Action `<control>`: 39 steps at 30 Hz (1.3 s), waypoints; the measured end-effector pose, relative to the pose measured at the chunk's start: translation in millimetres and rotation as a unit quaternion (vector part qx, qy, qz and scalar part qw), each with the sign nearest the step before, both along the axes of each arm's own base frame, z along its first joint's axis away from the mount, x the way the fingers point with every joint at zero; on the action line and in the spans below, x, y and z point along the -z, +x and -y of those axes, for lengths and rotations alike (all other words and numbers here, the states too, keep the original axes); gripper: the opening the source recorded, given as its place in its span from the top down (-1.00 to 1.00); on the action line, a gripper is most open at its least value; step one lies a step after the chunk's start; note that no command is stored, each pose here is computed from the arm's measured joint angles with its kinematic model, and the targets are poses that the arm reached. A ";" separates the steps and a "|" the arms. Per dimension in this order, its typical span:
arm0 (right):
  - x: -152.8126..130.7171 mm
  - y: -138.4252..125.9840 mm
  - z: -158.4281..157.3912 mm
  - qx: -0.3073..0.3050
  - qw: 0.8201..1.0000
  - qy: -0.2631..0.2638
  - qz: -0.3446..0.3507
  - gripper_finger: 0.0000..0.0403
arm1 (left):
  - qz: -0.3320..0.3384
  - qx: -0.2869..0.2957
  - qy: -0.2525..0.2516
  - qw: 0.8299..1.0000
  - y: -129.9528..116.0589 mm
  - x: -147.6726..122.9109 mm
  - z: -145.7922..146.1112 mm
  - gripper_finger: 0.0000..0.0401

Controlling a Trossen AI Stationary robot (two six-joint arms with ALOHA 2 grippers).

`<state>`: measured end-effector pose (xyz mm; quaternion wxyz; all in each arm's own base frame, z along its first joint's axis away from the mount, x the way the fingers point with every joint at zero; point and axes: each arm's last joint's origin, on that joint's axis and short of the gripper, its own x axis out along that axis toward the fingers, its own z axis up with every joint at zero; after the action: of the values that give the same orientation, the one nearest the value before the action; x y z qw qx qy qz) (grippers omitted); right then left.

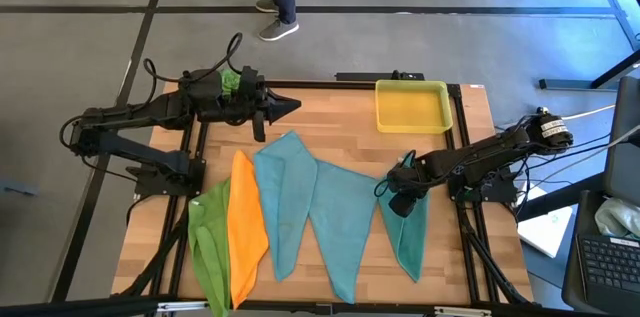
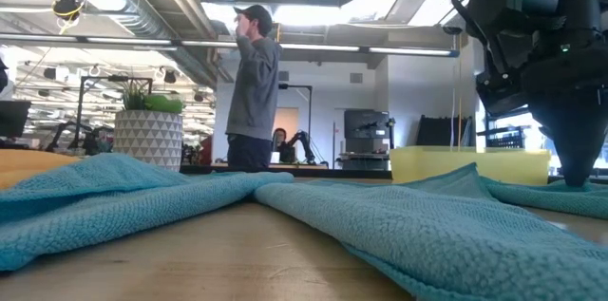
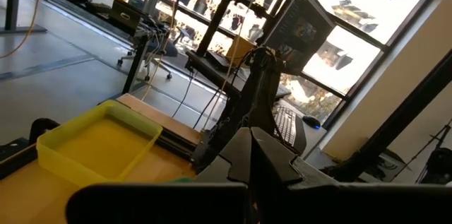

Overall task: Fold microfiber towels
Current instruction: Fold the right blue microfiber towel

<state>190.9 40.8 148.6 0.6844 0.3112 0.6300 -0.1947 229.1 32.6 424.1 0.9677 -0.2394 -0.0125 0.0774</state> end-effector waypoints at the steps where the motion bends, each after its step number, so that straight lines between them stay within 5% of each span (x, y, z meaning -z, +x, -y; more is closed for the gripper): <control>1: 0.0 0.1 0.0 0.000 1.000 0.000 0.000 0.39 | 0.000 0.000 0.000 1.000 0.0 0.0 0.0 1.00; 16: -2.6 0.8 -0.8 -0.004 1.000 0.013 0.009 0.96 | 0.000 0.000 0.000 1.000 0.0 0.0 0.0 1.00; 30: -55.2 26.7 -4.5 -0.035 0.996 -0.005 0.088 0.99 | -0.001 -0.009 0.008 1.000 -0.1 0.0 -0.5 1.00; 39: -60.6 28.7 -4.6 -0.034 0.995 -0.009 0.092 0.99 | -0.004 -0.009 0.023 1.000 -0.1 0.0 -0.5 1.00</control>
<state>219.6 45.5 209.3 0.7486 0.2995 0.5728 -0.1476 229.0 33.1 424.2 0.9722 -0.2169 -0.0130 0.0867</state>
